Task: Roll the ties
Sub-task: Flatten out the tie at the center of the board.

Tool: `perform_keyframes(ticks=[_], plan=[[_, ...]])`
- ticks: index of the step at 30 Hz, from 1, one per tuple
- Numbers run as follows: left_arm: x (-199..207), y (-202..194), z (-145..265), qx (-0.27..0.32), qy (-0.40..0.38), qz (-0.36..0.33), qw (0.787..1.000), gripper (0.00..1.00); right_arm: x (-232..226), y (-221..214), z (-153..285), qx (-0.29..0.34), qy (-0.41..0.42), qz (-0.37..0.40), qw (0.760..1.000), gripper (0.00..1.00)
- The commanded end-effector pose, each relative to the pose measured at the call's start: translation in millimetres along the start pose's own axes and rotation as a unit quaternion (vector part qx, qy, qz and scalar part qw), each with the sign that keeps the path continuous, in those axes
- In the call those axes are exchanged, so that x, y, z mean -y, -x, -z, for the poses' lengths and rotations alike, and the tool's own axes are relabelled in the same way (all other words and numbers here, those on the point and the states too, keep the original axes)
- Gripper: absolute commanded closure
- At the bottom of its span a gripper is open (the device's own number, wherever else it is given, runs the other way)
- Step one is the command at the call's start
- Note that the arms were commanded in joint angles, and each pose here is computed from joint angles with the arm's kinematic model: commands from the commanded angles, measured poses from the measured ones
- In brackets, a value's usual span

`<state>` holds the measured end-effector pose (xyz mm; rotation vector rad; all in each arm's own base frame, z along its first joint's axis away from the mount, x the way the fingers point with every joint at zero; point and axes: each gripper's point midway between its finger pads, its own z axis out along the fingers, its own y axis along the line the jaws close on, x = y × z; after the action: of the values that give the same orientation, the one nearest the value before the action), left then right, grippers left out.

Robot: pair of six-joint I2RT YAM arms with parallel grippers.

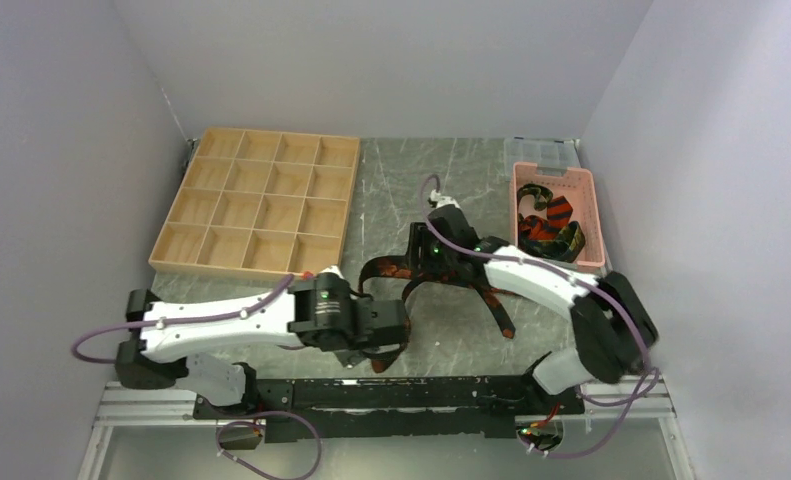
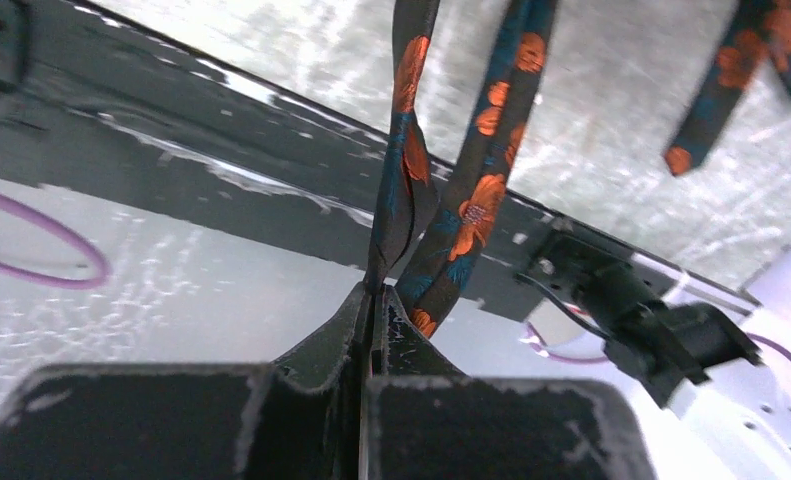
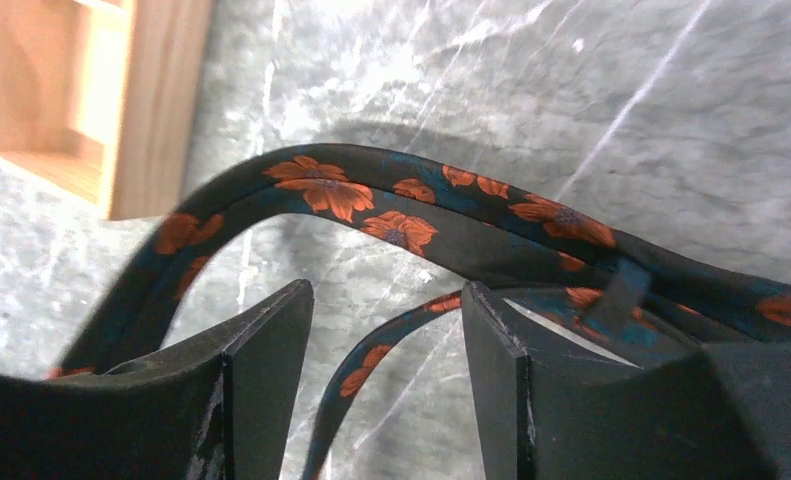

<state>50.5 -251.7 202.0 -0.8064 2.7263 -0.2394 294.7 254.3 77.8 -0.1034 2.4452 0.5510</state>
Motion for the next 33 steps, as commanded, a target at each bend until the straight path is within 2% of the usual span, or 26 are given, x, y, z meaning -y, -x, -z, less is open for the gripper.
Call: perform_keyframes(ticks=[1, 4, 7, 10, 13, 17, 22, 25, 29, 33], plan=[[15, 4, 16, 0.048, -0.015, 0.042, 0.998, 0.97, 7, 28, 40, 0.079, -0.015, 0.010, 0.997, 0.36], [6, 14, 4, 0.073, -0.009, 0.079, 0.994, 0.97, 12, 27, 51, 0.088, -0.017, 0.019, 0.996, 0.31], [-23, 63, -8, 0.144, -0.011, 0.142, 0.979, 0.97, 18, 26, 47, 0.081, -0.032, 0.019, 0.996, 0.30], [-42, 102, -24, 0.153, -0.020, 0.200, 0.968, 0.97, 16, 33, 35, 0.083, -0.030, 0.010, 0.996, 0.31], [-52, 129, -34, 0.157, -0.009, 0.216, 0.964, 0.97, 14, 44, 18, 0.082, -0.032, 0.005, 0.996, 0.31], [-63, 154, -33, 0.190, 0.031, 0.206, 0.959, 0.97, 8, 60, -13, 0.072, -0.033, 0.001, 0.997, 0.33], [-68, 165, -38, 0.210, 0.070, 0.185, 0.957, 0.97, 1, 79, -53, 0.063, -0.044, 0.008, 0.997, 0.35], [-73, 161, -50, 0.208, 0.094, 0.173, 0.958, 0.97, -2, 74, -78, 0.036, -0.048, 0.016, 0.998, 0.37], [-77, 151, -63, 0.191, 0.121, 0.157, 0.961, 0.97, -6, 42, -98, -0.004, -0.048, 0.032, 0.998, 0.40], [-85, 135, -76, 0.159, 0.156, 0.140, 0.965, 0.97, -13, -6, -97, -0.036, -0.036, 0.049, 0.998, 0.41]])
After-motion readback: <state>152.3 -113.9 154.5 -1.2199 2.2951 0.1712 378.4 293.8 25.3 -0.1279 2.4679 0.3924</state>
